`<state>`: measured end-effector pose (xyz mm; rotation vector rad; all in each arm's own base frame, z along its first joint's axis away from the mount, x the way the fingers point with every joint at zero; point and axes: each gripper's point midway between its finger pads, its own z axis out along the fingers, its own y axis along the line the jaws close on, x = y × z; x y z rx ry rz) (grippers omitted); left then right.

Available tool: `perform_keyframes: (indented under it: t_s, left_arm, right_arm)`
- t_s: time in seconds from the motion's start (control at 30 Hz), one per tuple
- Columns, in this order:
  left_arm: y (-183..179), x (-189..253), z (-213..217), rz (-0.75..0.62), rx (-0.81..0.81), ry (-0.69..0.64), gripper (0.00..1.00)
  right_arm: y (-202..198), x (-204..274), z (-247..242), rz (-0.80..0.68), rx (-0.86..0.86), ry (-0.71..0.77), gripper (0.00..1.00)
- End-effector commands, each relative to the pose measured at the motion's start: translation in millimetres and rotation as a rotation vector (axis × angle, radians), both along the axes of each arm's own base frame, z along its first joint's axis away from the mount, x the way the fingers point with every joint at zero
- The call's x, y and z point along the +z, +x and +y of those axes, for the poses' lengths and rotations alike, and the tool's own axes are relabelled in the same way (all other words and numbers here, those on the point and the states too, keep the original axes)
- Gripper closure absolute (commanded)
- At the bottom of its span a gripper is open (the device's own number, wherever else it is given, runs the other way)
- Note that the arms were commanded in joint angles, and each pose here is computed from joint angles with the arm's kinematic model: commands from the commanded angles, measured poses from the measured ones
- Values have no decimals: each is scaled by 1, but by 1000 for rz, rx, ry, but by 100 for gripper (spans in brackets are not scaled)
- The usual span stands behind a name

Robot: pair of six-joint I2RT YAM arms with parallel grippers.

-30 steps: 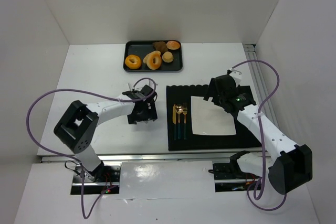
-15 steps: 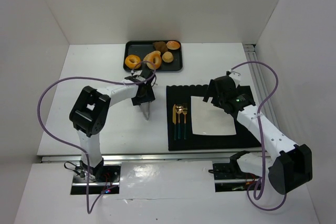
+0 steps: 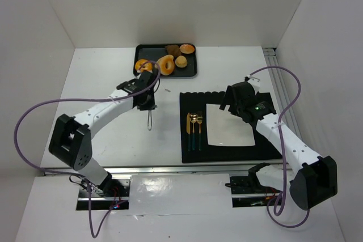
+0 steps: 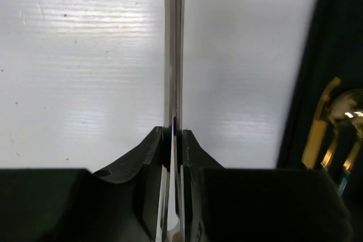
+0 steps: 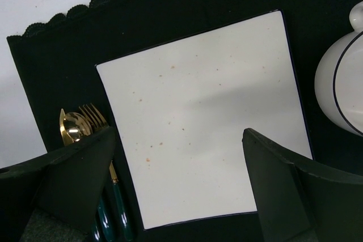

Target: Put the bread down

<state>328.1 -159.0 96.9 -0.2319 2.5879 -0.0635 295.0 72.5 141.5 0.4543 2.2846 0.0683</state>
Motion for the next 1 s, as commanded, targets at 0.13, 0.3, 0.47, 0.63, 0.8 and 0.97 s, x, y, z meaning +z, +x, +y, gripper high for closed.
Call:
perform_keyframes:
  t_s: [0.13, 0.3, 0.47, 0.63, 0.8, 0.97]
  left_arm:
    - [38, 75, -18, -87, -242, -77, 65]
    - [77, 92, -14, -88, -193, -118, 52]
    - [98, 101, -16, -108, -166, -155, 35]
    - [116, 109, -11, -138, -125, -165, 35]
    - [125, 100, -14, -130, -113, -195, 37]
    - [135, 96, -13, -139, -75, -217, 40]
  right_arm:
    - [12, 18, 2, -56, -8, 28, 0]
    - [6, 27, -1, -74, -2, 28, 0]
    - [3, 37, -6, -98, -19, 20, 0]
    - [2, 40, -6, -107, -19, 24, 0]
    - [3, 37, -6, -98, -19, 20, 0]
    - [3, 37, -6, -98, -19, 20, 0]
